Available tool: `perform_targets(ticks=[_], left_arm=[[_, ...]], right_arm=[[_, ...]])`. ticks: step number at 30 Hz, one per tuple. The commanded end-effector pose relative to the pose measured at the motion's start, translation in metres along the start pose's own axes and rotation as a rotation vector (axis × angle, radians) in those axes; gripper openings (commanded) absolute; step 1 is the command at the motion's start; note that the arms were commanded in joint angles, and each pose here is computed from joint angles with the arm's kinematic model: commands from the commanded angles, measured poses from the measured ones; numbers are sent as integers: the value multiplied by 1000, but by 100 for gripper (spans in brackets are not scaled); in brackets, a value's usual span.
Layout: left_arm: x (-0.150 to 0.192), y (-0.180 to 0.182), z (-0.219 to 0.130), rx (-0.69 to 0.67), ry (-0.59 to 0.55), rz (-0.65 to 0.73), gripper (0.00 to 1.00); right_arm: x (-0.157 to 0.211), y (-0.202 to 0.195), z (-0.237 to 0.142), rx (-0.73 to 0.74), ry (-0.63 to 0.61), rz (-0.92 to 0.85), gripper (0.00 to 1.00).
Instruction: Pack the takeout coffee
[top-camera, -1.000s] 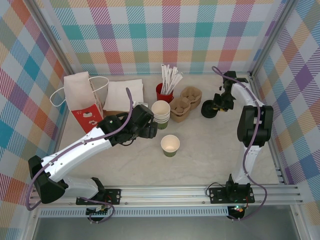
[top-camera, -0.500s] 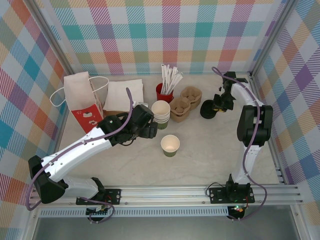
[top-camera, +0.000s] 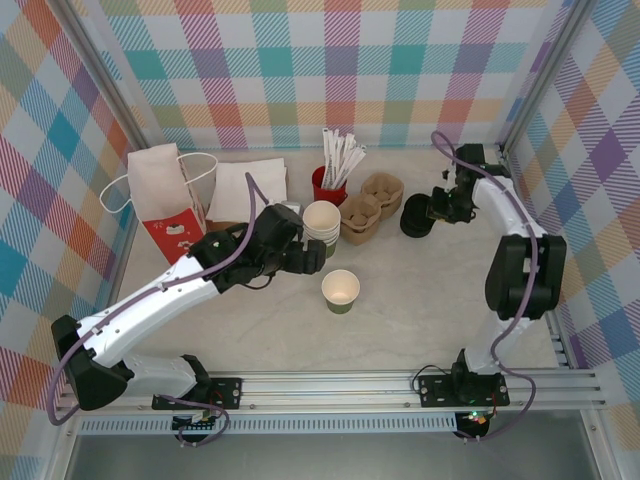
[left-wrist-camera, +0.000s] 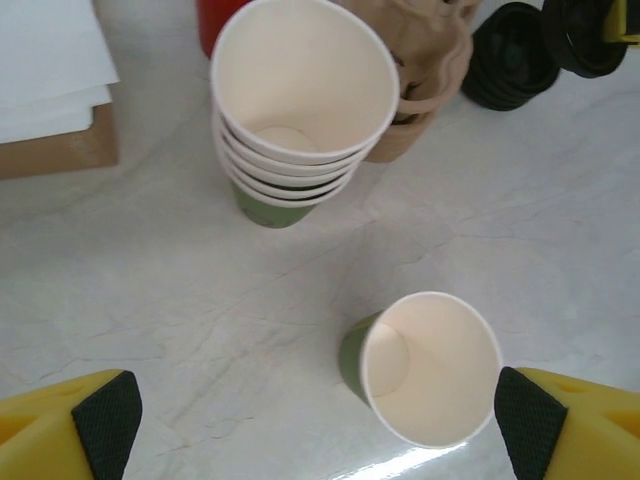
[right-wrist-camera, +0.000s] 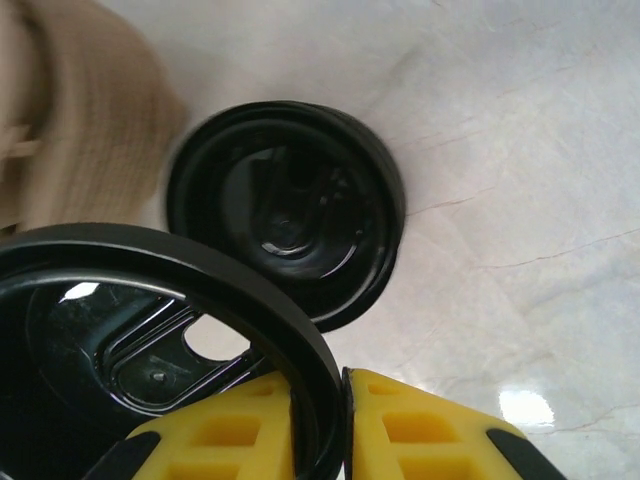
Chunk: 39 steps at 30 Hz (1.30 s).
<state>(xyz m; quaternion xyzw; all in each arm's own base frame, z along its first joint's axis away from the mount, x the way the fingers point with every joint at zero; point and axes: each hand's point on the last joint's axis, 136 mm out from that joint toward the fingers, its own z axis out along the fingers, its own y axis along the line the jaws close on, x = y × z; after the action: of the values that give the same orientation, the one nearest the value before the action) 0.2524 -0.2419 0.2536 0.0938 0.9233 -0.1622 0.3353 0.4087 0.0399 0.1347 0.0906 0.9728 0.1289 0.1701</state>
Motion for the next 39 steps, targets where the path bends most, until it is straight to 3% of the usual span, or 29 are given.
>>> perform_targets(ticks=[1,9,15,30,39], left_arm=[[-21,-28,-11,182,-46,-82,98],[-48,-78,-17,497,-61,-152,99],[-59,-115,-9,640,-6,-149,93],[-76,-136,24,643,25,-128,82],[-73,-128,38,580,25,-103,60]], right_arm=[[-4,32,-26,-168,-101,-38,19],[20,71,-73,-425,-250,-69,18],[44,98,-98,-499,-313,-149,18],[86,146,-131,-618,-328,-334,18],[95,162,-129,-660,-305,-375,18]])
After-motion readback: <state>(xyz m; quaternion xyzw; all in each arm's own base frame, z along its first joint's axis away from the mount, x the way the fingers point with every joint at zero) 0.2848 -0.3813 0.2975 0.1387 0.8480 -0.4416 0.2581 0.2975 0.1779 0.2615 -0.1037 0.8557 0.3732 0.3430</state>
